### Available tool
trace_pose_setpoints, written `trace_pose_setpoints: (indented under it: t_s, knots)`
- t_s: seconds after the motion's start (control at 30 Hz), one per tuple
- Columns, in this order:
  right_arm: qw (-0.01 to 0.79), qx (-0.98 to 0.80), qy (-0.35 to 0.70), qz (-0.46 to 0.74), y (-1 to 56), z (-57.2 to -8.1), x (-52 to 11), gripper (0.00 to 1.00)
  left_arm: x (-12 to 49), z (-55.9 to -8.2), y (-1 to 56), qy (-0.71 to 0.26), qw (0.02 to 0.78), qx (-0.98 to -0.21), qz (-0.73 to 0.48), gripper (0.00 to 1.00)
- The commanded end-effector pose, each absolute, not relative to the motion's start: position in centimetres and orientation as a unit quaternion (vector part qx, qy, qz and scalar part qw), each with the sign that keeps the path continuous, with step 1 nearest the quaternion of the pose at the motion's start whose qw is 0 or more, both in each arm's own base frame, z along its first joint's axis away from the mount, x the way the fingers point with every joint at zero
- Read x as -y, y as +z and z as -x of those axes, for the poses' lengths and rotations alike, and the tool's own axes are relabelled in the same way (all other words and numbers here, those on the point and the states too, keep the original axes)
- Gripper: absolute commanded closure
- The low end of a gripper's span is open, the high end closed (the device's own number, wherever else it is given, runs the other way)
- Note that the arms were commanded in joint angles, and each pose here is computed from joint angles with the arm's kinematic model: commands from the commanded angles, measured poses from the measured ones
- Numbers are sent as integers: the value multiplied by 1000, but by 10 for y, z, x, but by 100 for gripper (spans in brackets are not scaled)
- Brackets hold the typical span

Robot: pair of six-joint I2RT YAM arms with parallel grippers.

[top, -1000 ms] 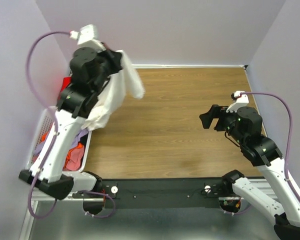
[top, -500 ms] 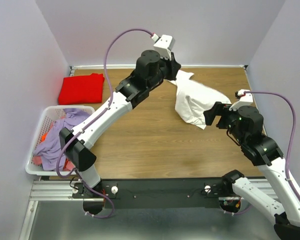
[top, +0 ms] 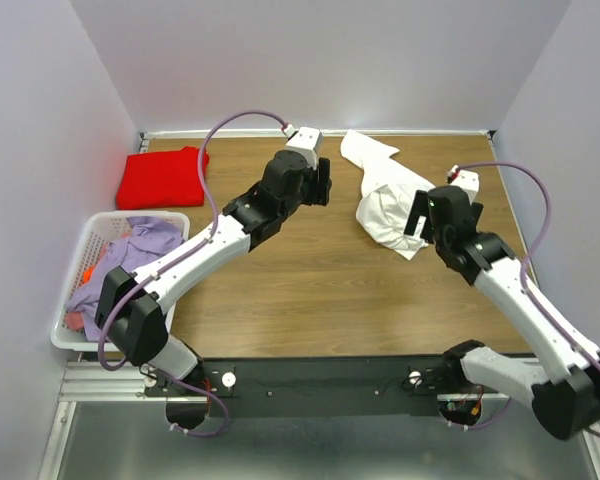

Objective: Fold and stack the t-shirts
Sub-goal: Move the tshirt to the center of the board, then flatten the tshirt out

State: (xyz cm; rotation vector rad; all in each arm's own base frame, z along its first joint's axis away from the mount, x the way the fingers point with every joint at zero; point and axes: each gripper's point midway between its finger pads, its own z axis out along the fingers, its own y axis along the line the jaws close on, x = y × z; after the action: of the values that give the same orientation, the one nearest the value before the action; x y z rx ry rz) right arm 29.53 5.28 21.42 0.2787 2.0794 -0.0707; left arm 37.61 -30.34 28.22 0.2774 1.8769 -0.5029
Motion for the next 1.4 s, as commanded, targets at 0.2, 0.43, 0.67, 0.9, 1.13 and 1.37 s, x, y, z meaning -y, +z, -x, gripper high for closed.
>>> trace_pose_setpoints:
  t_s: [0.2, 0.43, 0.67, 0.9, 1.13, 1.37]
  knots:
    - [365, -866, -90, -330, 121, -363, 30, 0, 234, -366, 233, -90, 559, -820, -77, 13]
    - [304, -856, -111, -404, 66, -405, 85, 4, 192, -354, 207, -43, 557, -827, -60, 11]
    - [283, -871, -112, -386, 35, -430, 102, 18, 169, -340, 190, -26, 570, -819, -52, 11]
    - [254, -896, -88, -354, 11, -427, 89, 41, 171, -341, 181, -44, 579, -813, -35, 12]
    - [245, -905, -68, -342, 7, -425, 81, 86, 185, -357, 193, -49, 576, -815, -26, 13]
    - [351, -898, 5, -265, 113, -465, 51, 99, 163, -370, 248, 28, 604, -796, -34, 13]
